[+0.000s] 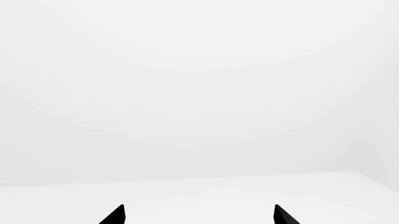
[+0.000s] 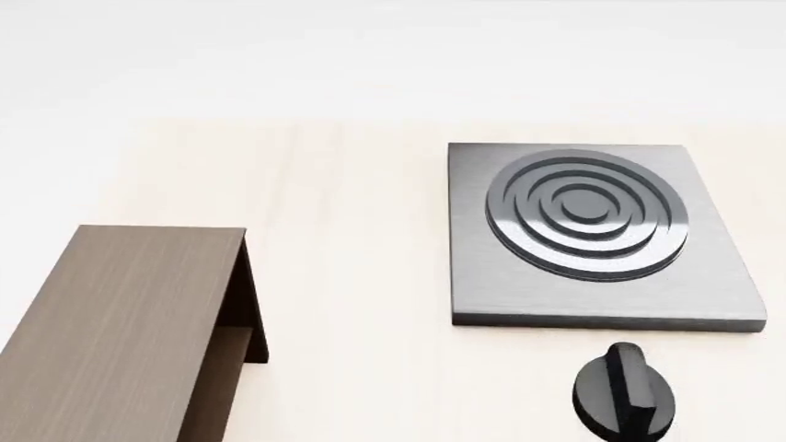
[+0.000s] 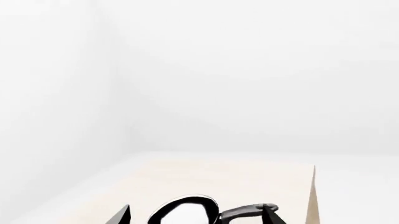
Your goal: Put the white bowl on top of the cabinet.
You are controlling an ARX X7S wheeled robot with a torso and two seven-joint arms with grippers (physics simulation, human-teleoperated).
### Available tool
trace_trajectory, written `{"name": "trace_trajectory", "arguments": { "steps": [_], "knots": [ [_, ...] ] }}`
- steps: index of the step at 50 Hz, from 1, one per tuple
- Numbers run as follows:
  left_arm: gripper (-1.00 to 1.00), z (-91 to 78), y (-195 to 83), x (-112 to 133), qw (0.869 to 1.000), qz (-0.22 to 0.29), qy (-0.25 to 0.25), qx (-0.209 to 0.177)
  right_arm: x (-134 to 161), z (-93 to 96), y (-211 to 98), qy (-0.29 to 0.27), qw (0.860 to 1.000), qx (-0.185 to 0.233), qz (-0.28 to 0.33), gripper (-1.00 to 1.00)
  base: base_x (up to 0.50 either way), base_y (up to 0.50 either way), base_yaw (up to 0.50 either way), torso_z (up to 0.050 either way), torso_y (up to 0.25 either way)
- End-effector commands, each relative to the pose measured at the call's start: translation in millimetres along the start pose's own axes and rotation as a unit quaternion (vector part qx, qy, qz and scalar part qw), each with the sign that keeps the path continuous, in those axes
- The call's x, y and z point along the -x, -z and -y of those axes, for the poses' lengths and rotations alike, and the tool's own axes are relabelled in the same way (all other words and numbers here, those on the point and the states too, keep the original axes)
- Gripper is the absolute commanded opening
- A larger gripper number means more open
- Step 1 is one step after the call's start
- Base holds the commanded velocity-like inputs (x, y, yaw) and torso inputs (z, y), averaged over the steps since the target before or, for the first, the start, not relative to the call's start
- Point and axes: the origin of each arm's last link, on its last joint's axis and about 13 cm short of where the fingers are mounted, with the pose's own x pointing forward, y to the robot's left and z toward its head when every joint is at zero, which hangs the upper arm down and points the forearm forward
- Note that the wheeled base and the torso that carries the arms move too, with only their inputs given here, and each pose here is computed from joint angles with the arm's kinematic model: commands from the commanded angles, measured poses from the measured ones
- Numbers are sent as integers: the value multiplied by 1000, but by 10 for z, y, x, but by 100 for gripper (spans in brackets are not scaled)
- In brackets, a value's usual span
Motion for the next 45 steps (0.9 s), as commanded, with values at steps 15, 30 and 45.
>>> {"name": "trace_trajectory", "arguments": {
  "steps": [15,30,45],
  "knots": [
    [100,9,13,2,1000,-1,2,-2,-118,337,165,102,992,-21,-68,100,0,0,0,0,0],
    [100,11,17,1,1000,-2,1,-3,-160,365,219,110,987,-35,-110,100,0,0,0,0,0],
    [100,25,23,-2,1000,-2,3,-5,-402,348,396,118,976,1,-182,100,0,0,0,0,0]
  ]
}}
